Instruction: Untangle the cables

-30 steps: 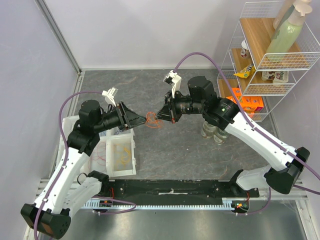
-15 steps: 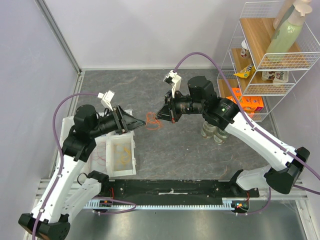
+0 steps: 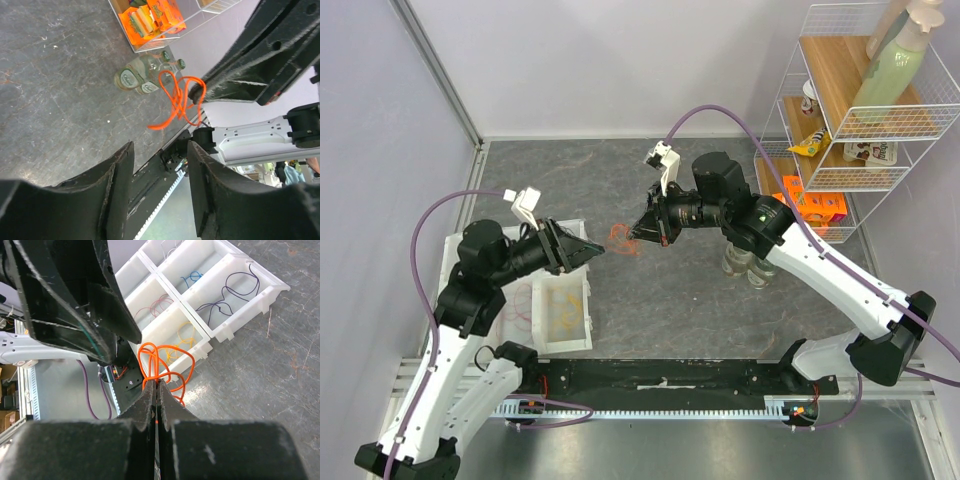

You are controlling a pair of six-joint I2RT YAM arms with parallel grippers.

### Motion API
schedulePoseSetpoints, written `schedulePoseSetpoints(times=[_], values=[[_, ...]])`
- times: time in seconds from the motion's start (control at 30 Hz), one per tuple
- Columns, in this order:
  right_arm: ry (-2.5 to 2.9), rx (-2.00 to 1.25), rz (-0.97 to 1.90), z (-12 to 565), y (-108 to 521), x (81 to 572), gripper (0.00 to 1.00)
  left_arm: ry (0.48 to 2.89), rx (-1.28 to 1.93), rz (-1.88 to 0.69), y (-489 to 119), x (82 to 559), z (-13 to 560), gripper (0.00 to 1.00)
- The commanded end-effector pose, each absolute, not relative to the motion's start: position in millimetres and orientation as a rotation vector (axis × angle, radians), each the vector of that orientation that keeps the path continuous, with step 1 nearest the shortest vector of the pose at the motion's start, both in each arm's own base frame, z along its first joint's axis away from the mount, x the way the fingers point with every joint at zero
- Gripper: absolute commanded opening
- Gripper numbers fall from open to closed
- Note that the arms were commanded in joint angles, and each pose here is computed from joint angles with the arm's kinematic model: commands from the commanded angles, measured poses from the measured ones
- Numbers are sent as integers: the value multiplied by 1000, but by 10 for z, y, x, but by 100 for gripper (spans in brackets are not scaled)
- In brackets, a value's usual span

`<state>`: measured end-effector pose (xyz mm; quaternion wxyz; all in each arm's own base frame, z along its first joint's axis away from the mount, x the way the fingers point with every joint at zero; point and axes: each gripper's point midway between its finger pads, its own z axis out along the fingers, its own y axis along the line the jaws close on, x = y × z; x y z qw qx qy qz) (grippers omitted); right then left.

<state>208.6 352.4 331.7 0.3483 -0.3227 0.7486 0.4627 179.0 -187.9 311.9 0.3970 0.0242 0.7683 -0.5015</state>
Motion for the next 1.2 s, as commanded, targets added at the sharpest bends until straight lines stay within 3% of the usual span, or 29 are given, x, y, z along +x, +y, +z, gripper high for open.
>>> schedulePoseSetpoints(times=[0.0, 0.9, 1.17], values=[[1868, -836, 1224, 3515, 3552, 2105, 0, 1907, 173, -1230, -1920, 1894, 3170, 51], [1863, -825, 1256, 3515, 3587, 2096, 0, 1909, 94, -1359, -2191, 2060, 3084, 43], [1859, -781, 1229, 3533, 3536, 2133, 0, 1844, -15, -1185, -1987, 2266, 3185, 17]])
